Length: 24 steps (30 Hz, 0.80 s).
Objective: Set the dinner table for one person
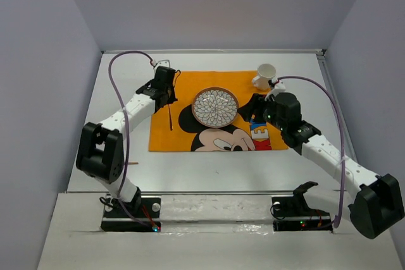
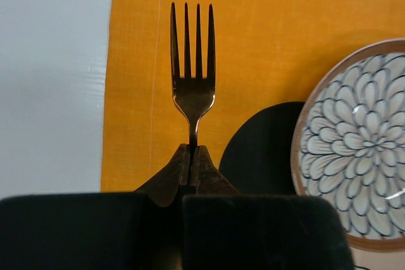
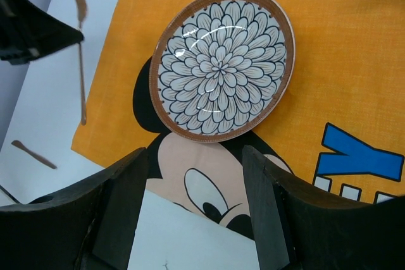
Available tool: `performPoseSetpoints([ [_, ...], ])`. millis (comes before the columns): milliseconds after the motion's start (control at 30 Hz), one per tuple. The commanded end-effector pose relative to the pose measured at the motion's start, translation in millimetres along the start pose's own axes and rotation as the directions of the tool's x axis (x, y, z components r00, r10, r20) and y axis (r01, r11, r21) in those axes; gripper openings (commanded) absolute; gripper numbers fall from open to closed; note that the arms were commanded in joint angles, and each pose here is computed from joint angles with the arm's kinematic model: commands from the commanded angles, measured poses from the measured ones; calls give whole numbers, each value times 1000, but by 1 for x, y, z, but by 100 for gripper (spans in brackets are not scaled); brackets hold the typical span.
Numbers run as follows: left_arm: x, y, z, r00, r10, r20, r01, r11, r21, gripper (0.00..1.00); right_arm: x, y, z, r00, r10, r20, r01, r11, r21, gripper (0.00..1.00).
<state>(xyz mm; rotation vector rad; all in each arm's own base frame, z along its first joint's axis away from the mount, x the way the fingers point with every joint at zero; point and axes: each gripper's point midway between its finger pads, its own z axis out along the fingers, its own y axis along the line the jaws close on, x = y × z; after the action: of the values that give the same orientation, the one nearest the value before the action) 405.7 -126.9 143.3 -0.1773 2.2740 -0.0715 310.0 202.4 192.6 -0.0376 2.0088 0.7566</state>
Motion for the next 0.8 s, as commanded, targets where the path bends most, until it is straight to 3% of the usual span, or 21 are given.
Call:
performPoseSetpoints([
  [0, -12, 7, 5, 999, 29, 45, -27, 999, -33, 0, -19, 4, -16, 996, 1, 84, -2, 1000, 18, 67],
  [233, 19, 18, 36, 996, 84, -37, -88, 991, -103, 0, -20, -2, -29, 994, 12, 105, -18, 998, 56, 67],
  [767, 26, 5, 78, 991, 96, -90, -106, 988, -111, 0, 1, 1, -14, 999, 19, 42, -19, 1000, -6, 66],
])
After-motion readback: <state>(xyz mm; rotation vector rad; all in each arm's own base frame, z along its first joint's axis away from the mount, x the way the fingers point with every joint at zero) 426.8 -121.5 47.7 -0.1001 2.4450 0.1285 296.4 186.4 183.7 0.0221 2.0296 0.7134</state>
